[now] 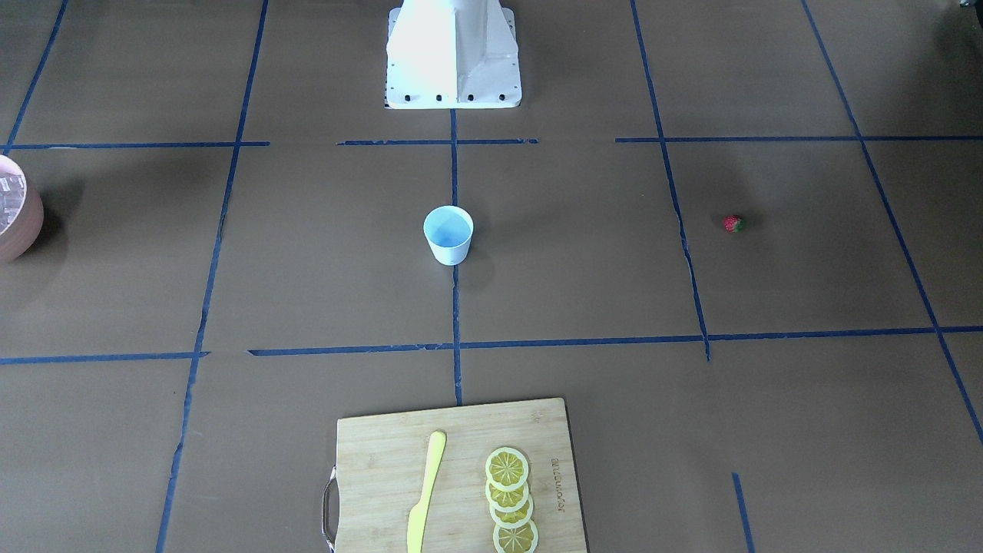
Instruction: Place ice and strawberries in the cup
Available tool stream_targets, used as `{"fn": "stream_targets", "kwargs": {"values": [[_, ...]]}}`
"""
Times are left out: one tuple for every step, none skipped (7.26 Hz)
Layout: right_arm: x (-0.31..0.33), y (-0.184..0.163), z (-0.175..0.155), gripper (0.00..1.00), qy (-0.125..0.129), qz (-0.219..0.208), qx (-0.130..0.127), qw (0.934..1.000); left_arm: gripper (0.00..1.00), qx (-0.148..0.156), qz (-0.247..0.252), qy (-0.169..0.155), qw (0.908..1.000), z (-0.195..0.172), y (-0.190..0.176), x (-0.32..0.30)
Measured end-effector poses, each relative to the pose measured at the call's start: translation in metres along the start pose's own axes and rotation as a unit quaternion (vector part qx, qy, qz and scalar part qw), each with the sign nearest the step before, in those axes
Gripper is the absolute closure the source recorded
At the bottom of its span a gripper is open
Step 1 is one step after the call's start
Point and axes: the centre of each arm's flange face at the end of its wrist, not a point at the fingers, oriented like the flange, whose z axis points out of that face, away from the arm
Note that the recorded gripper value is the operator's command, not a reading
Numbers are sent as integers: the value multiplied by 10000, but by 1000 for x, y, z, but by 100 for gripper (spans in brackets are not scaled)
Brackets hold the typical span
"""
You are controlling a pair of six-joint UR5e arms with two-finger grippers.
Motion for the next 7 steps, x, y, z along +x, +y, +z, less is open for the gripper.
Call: {"fn": "stream_targets", "kwargs": {"values": [[-7,-7,0,0,-44,-32,0,10000,0,0,-3,3,10000,0,0,0],[-12,-10,2,0,-139,-3,-12,9999,0,3,2,4,10000,0,0,1],[-17,-11,4,0,-256,1,-13,9997,0,7,6,8,10000,0,0,1],[-24,-14,4,0,-337,-27,5,9994,0,10,9,17,10000,0,0,1],[-33,-17,6,0,-386,-60,1,9992,0,14,13,27,10000,0,1,1],[-40,-19,10,0,-397,-132,-23,9991,0,15,16,31,10000,0,1,1],[-50,-21,11,0,-326,-321,25,9990,0,11,13,36,10000,1,2,1]]}}
